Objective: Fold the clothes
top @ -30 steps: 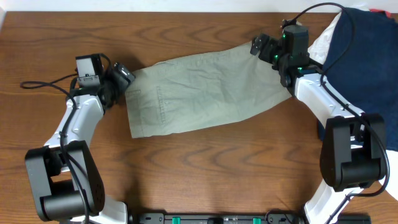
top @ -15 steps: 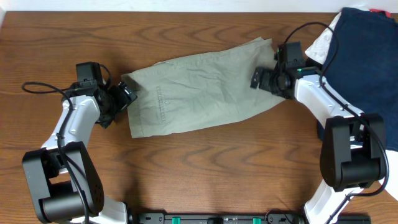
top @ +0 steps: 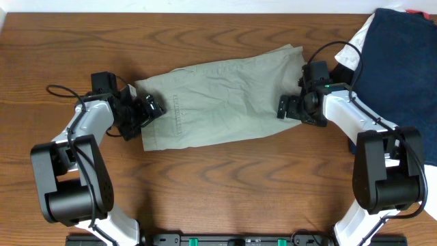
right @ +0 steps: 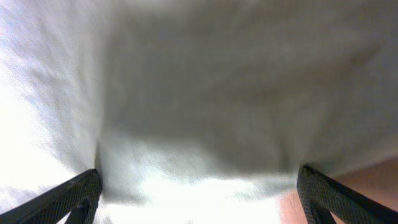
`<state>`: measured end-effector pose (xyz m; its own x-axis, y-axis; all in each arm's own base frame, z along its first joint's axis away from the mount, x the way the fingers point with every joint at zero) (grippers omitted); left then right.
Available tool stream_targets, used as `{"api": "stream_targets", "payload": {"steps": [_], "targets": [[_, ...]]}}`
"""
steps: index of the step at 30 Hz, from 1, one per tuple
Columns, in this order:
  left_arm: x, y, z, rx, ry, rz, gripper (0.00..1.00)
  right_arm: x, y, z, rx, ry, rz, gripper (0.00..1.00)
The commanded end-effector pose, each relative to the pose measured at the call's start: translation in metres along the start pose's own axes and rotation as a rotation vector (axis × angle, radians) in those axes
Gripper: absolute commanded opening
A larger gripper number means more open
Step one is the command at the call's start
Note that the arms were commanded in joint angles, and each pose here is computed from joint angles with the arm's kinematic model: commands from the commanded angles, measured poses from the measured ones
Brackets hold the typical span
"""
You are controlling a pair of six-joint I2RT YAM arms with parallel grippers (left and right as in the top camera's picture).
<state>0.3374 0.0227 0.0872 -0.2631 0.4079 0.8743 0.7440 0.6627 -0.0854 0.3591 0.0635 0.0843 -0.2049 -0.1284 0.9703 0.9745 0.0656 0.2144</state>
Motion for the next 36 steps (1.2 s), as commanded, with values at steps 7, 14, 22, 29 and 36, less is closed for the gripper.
{"api": "stream_targets", "payload": {"steps": [7,14,22,29,36], "targets": [[-0.014,-0.005,0.008,-0.005,0.012,0.068,0.33,0.102,0.049,0.032,0.189,0.118,-0.265,0.98],[0.002,-0.013,0.012,0.075,0.096,0.108,0.06,0.107,0.047,0.080,0.363,0.287,-0.303,0.10],[0.078,-0.021,-0.024,0.060,0.117,0.048,0.06,0.056,0.027,0.136,0.474,0.337,-0.164,0.01],[0.147,-0.040,-0.054,0.019,-0.021,-0.127,0.06,-0.016,-0.014,0.193,0.562,0.429,0.040,0.01],[0.188,-0.070,-0.068,-0.039,-0.133,-0.218,0.06,-0.075,-0.056,0.247,0.630,0.501,0.123,0.01]]}}
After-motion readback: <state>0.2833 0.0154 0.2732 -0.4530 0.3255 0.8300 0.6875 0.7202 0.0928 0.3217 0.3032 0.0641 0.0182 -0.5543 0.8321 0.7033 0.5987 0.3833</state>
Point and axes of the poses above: each gripper's point midway between its finger pads, its own x axis back along the fingers, its own z axis along the line the jaws close on, y = z × x, the point moved 8 cm from there along x, back along the fingers, and after that the axes turned 15 degrees about x, right-handed, at the moved point
